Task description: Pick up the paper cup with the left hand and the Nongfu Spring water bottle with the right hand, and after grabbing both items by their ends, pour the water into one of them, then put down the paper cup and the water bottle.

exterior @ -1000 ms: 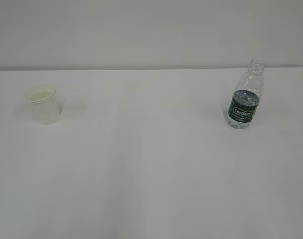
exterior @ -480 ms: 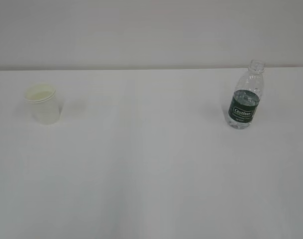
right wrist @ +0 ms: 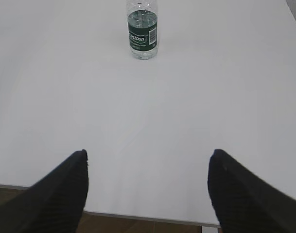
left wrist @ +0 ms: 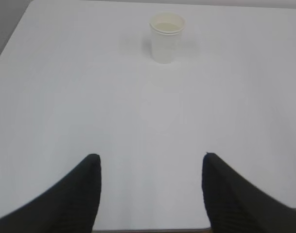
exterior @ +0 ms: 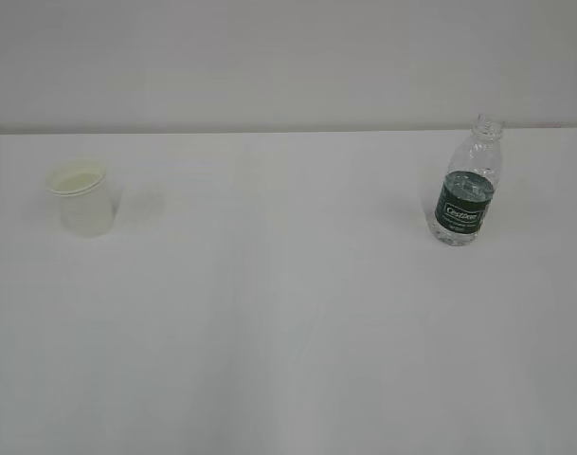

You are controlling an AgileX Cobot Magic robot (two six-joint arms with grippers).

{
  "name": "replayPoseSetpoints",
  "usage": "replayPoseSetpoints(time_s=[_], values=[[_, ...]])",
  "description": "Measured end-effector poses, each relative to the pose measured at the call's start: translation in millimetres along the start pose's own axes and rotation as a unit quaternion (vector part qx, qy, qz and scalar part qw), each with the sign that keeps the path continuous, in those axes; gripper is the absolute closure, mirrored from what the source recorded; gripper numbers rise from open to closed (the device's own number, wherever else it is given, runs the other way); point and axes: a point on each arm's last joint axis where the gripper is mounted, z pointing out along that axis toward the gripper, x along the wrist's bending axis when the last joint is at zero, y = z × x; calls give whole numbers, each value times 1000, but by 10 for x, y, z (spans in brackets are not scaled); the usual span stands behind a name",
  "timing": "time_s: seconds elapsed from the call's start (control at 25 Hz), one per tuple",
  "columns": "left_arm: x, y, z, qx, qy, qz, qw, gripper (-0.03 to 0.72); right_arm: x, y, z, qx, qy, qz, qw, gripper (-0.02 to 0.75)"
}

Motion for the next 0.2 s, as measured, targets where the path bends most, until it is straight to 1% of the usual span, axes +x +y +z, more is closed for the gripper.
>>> replayPoseSetpoints(time_s=[0.2], values=[[0,0,0,0,0,0,1000,215,0,0,0,0,0,0,1000,164]])
